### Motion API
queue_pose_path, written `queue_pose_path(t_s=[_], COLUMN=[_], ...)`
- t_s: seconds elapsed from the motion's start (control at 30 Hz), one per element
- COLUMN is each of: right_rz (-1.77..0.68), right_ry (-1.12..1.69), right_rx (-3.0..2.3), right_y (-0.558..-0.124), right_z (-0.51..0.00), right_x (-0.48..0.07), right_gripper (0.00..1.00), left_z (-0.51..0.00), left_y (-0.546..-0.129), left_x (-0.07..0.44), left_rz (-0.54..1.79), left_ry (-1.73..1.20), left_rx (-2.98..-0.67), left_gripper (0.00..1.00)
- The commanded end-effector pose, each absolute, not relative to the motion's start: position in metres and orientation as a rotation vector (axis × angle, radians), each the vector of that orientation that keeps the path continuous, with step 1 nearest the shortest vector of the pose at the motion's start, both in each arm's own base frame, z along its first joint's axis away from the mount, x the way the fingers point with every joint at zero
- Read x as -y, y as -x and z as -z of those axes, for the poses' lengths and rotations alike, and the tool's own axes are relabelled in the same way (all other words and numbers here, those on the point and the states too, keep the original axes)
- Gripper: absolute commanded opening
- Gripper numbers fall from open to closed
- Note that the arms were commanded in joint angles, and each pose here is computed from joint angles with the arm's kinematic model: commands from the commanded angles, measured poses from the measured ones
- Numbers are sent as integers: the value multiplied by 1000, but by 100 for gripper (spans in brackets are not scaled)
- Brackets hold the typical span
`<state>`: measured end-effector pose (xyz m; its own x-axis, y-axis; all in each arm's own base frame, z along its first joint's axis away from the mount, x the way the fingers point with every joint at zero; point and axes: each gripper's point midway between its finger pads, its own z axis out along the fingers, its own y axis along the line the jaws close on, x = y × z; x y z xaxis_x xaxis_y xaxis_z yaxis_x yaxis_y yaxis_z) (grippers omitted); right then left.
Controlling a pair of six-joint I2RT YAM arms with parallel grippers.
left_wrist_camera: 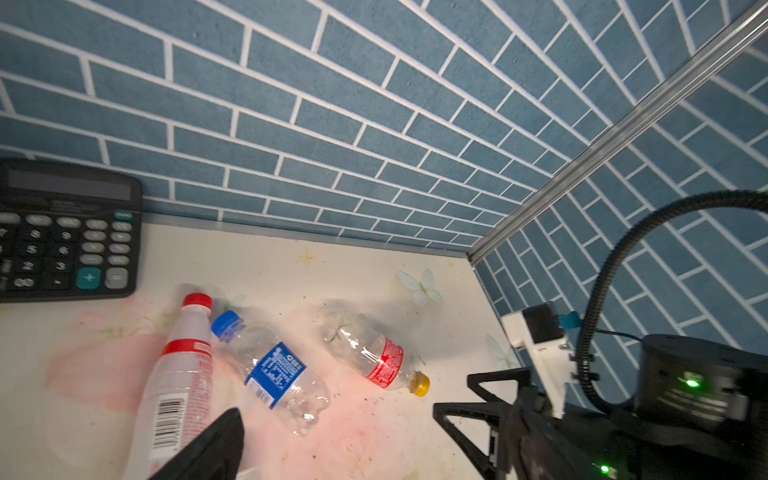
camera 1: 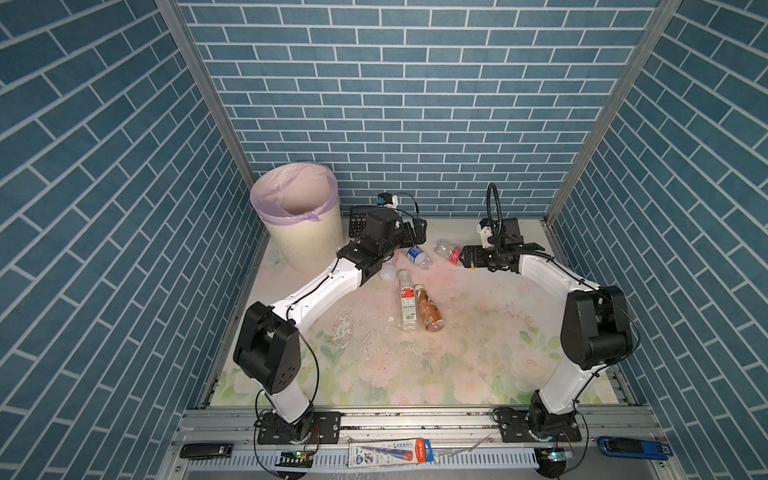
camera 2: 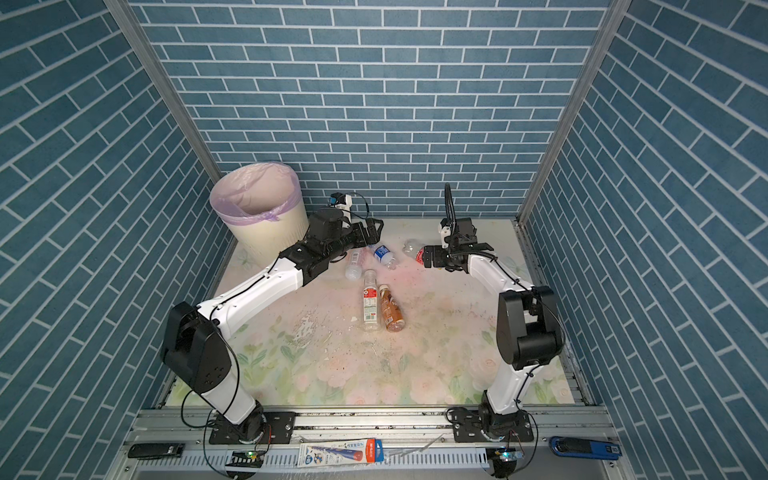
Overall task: Throw the plastic bottles in the bin
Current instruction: 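Lower the right gripper to the red-labelled yellow-capped bottle while the left gripper returns, then close the right gripper around the red-labelled bottle's body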
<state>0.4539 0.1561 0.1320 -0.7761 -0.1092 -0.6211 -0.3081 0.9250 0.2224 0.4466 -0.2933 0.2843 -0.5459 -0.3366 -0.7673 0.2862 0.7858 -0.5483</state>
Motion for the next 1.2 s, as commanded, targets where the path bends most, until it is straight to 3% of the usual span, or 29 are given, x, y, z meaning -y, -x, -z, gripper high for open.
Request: queue_pose_path(t_s=[0.0, 0.37, 1.17], right_rz=[-400, -412, -447], right_ry=[448, 546, 562], right_rx=[-2405, -2498, -2629], right_y=[-469, -500, -508], right_z=[-144, -101, -46], right_x=[-165, -175, -181], right_gripper=[99, 98, 71], left_z=[-264, -232, -200], left_y=[-450, -453, -456], left_x=[307, 315, 319], left_rz=[934, 973, 968], left_ry=[138, 196, 221], left_rx=[-2017, -2087, -2166], left_gripper=[99, 99, 99])
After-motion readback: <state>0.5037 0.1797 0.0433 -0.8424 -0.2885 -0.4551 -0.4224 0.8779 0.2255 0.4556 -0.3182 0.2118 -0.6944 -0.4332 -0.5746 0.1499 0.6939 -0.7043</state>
